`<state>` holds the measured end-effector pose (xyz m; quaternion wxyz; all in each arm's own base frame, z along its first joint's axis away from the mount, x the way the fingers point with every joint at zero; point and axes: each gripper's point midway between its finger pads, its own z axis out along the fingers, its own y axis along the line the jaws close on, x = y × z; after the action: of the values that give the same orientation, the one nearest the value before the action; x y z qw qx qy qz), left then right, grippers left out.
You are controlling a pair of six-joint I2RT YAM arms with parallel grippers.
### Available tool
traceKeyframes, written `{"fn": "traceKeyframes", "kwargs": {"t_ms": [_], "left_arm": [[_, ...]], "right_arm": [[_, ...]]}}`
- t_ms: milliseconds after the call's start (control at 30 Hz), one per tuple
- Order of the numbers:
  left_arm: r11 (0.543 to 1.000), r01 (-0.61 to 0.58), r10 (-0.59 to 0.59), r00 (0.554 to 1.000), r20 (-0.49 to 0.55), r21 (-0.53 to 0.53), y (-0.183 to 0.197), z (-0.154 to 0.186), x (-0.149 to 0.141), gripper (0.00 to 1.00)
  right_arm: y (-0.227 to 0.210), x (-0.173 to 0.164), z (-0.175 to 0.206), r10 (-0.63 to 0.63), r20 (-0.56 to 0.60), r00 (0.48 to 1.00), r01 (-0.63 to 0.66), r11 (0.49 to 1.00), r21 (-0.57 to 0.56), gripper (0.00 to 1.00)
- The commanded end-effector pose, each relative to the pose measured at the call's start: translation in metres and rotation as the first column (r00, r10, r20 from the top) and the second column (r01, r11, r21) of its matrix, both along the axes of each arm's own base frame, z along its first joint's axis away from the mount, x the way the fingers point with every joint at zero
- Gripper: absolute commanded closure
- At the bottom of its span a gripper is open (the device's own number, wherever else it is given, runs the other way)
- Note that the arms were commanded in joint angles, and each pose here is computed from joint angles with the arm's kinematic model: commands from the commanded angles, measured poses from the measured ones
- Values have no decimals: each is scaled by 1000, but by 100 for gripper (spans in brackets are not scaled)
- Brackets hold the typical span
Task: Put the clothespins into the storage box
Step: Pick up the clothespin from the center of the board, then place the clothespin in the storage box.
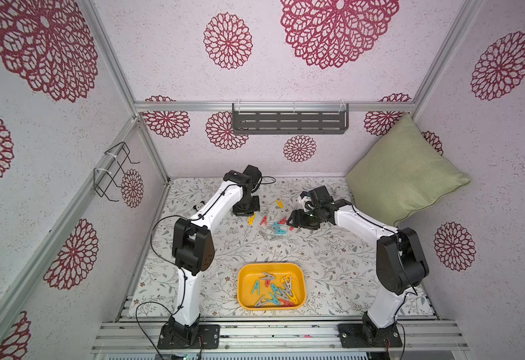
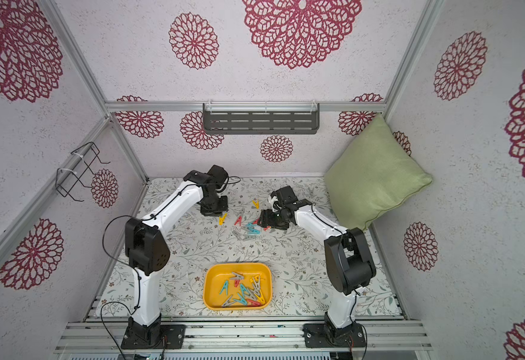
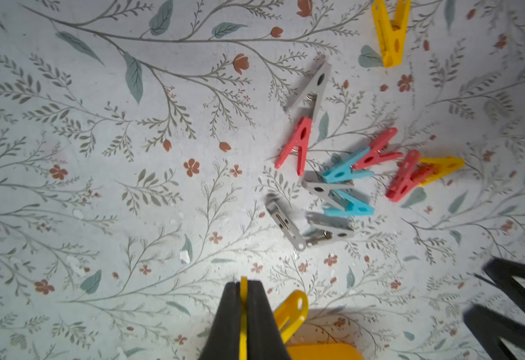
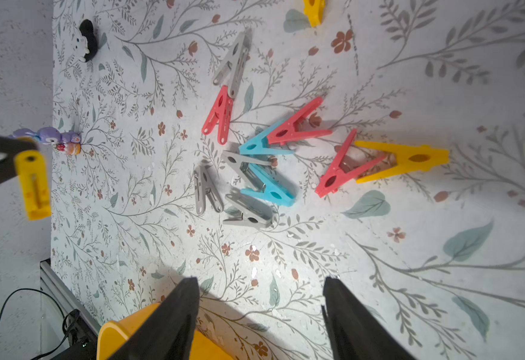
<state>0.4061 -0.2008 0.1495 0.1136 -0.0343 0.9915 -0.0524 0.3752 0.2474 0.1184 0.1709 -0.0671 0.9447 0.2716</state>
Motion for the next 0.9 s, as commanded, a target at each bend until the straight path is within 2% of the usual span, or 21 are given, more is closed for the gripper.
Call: {"fn": "traceKeyframes", "kwargs": {"t_ms": [0, 267, 467, 533, 667, 867], "left_arm": [[999, 26, -26, 1000, 9, -33, -15, 11, -37, 95], [998, 53, -54, 998, -25, -46, -33, -5, -133, 92], [997, 44, -48, 997, -60, -64, -39, -35, -180, 83], [997, 52, -56, 996, -69, -57, -41, -42, -189, 79], [997, 60, -63, 996, -64, -49, -46, -47, -192, 58], [997, 58, -58, 998, -1, -42, -45, -28, -176, 51]], "right_arm": [[2, -9, 16, 36, 51, 998, -36, 999, -9, 32], [-12, -14, 8, -8, 53, 999, 11, 998, -67, 37], [-25, -10, 1, -65, 56, 996, 72, 990, -125, 40], [-25, -8, 1, -69, 59, 996, 77, 989, -128, 40], [-17, -7, 4, -37, 54, 998, 42, 994, -101, 40], [9, -12, 6, 72, 45, 996, -69, 996, -61, 41]]}}
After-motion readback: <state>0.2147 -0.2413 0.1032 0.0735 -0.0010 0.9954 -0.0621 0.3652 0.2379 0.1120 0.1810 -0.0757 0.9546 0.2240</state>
